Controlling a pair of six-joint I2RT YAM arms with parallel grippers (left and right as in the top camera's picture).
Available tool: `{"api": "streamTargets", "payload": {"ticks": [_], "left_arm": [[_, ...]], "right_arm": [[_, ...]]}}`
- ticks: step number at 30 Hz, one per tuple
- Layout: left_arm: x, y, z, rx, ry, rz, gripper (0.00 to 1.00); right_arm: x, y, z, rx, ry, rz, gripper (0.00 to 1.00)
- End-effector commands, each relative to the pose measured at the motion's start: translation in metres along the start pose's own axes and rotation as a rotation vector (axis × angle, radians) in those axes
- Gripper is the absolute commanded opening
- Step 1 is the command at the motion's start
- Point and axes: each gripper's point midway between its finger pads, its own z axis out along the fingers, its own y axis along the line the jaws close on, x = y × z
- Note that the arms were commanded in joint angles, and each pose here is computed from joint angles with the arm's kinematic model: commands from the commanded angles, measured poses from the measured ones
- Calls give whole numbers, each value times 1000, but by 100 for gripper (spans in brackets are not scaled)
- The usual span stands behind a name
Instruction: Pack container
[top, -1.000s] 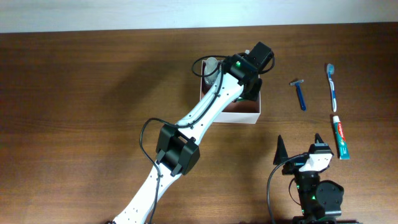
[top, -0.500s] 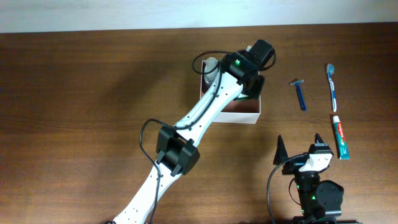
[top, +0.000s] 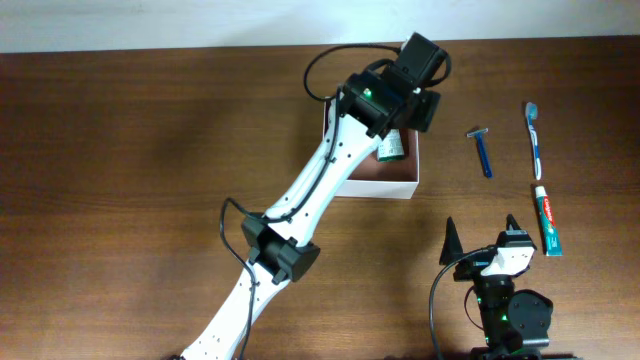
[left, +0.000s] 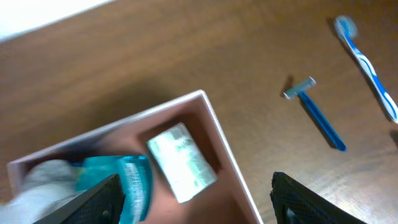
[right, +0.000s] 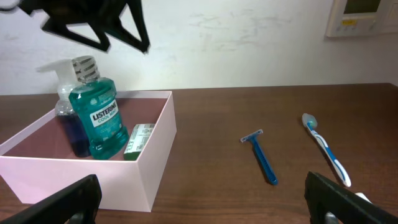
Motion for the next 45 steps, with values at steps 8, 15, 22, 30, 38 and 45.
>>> {"api": "streamTargets", "payload": {"ticks": [8,15,22,30,38,45], "left_arm": [[-79,115,-152,-255,-299,-134,77],[-37,241,-190,-557,-184,-315,99],[33,345,-195,-730,54,-488,99],[85,438,-189,-848,169,-638,99],[113,476,-178,-845,205,-722,99],[117,480,-179,-850,213,-731,99]], "right_arm": [[2,0,0,-1,1,-7,99],[2,0,0,-2,1,-7,99],[2,0,0,-2,1,-7,99],[2,0,0,-2,1,-7,99],[2,0,0,-2,1,-6,99],[2,0,0,-1,1,-7,99]]}}
